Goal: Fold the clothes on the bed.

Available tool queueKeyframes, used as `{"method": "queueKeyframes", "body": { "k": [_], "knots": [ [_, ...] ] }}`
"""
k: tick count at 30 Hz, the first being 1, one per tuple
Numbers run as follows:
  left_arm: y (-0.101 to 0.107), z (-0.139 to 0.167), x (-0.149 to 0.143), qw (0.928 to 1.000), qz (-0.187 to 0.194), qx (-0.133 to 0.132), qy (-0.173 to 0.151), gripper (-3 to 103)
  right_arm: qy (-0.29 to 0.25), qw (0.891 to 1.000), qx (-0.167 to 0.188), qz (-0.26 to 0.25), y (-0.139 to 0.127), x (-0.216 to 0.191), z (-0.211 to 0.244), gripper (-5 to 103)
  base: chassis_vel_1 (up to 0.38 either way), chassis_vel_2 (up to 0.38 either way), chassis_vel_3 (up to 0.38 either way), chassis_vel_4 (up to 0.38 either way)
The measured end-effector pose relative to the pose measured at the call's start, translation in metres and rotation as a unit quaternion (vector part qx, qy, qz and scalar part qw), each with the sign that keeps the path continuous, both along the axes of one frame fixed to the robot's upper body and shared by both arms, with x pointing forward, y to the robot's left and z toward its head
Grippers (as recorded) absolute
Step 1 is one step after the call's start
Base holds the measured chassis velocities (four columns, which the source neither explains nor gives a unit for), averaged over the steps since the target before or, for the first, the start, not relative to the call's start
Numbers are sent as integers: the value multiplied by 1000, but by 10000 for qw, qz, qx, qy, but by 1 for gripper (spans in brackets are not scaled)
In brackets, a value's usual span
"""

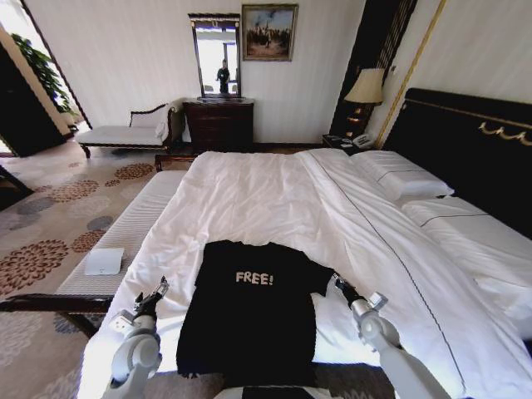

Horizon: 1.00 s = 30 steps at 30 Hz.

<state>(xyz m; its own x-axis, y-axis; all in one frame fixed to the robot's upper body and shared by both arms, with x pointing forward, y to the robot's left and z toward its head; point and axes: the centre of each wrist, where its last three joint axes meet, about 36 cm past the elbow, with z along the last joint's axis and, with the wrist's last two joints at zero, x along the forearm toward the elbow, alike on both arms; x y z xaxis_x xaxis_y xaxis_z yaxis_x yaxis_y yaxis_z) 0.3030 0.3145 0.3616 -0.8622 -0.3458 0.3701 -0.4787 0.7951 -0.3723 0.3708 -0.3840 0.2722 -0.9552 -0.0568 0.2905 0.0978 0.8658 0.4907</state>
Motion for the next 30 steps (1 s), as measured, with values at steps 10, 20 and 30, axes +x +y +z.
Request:
{"method": "queueKeyframes", "body": {
  "k": [10, 20, 30],
  "knots": [
    [2, -1, -3, 10000, 39, 5, 3, 100, -251, 9997, 46, 43, 2, -3, 4, 0, 0, 0, 0, 0],
    [2, 0, -5, 10000, 46, 26, -9, 100, -395, 9992, 61, 63, 6, -13, -1, 0, 0, 0, 0, 0],
    [1, 4, -9, 10000, 33, 52, -36, 100, -62, 9992, -163, -351, 1, -15, -2, -1, 0, 0, 0, 0]
  ]
}}
